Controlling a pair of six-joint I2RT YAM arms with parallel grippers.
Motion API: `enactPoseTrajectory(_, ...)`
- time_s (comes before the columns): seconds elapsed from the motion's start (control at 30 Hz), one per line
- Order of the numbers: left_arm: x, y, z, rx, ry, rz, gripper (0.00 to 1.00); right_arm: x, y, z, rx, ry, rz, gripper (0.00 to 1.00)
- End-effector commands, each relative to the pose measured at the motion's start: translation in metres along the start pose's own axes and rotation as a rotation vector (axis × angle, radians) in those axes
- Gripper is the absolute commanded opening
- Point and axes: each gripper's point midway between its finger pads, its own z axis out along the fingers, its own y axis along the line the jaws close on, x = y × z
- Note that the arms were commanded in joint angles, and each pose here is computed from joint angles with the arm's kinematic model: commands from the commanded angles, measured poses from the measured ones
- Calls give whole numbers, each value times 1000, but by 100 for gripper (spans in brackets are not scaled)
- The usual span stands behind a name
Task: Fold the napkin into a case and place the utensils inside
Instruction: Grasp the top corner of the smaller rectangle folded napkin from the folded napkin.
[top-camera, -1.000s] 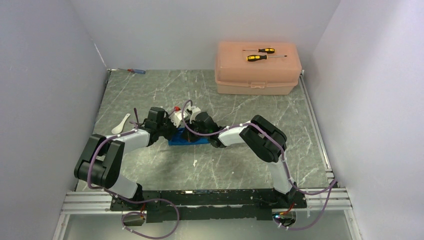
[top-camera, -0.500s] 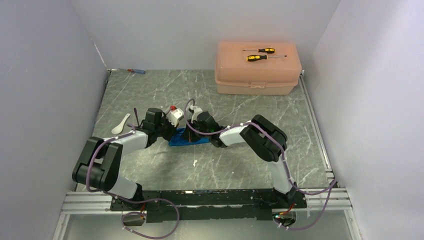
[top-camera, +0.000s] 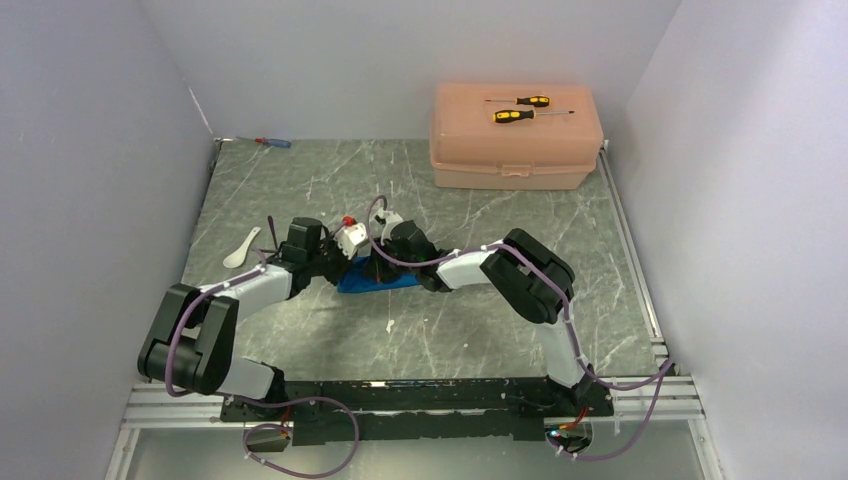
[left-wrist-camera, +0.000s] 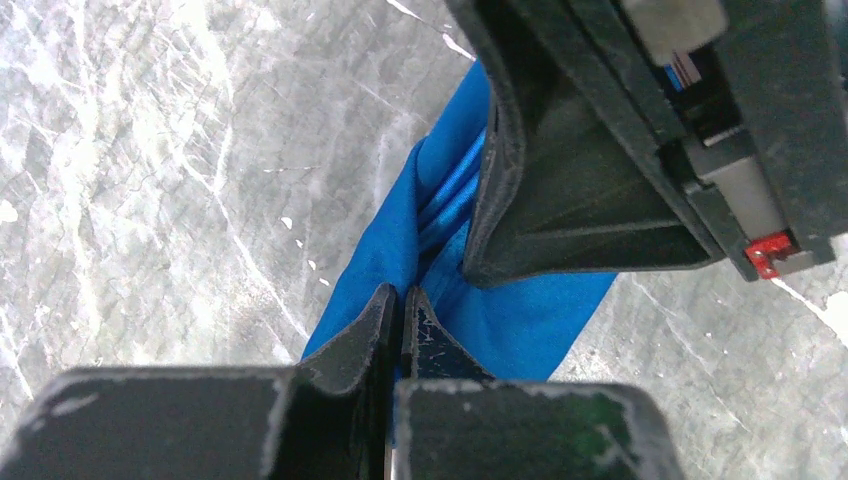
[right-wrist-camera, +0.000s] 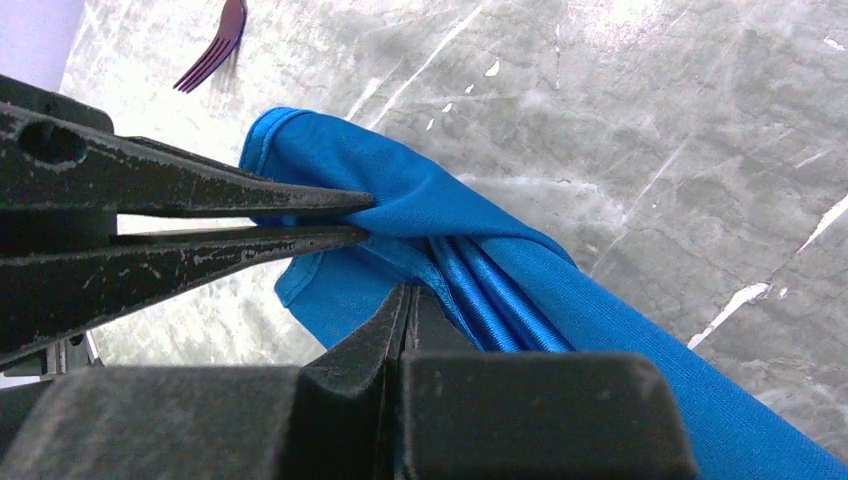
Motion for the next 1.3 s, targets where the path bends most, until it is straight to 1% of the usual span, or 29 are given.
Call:
enactPoseTrajectory(0.0,-5,-1,-9,14,-13,77,3,51,-64,-8,243,163,5,0)
enactPoseTrajectory(0.3,-1,-7,-14,41,0,138,3,42,-78,1,301,172,-49,0)
enactPoseTrajectory(0.43,0,-8,-14,52,0,185,3,40,-84,-2,328,166,-58,0)
enactPoseTrajectory(0.57,10,-14,-15,83,21,222,3,40,-90,-10,333,155,-33,0)
enactPoseTrajectory(0.73,24,-20,-14,102,35,283,3,32,-71,-6,237,144,-26,0)
enactPoseTrajectory(0.93,31,-25,-12,119,26,352,3,19,-39,-8,58,111,9,0)
enactPoseTrajectory(1.0,31,-25,-11,117,21,360,3,17,-30,-12,-3,120,25,0)
enactPoseTrajectory(1.1,29,-22,-10,105,32,353,3,11,-18,-20,-56,101,4,0)
enactPoseTrajectory(1.27,32,-28,-11,133,36,358,3,4,-8,-25,-101,79,-29,0)
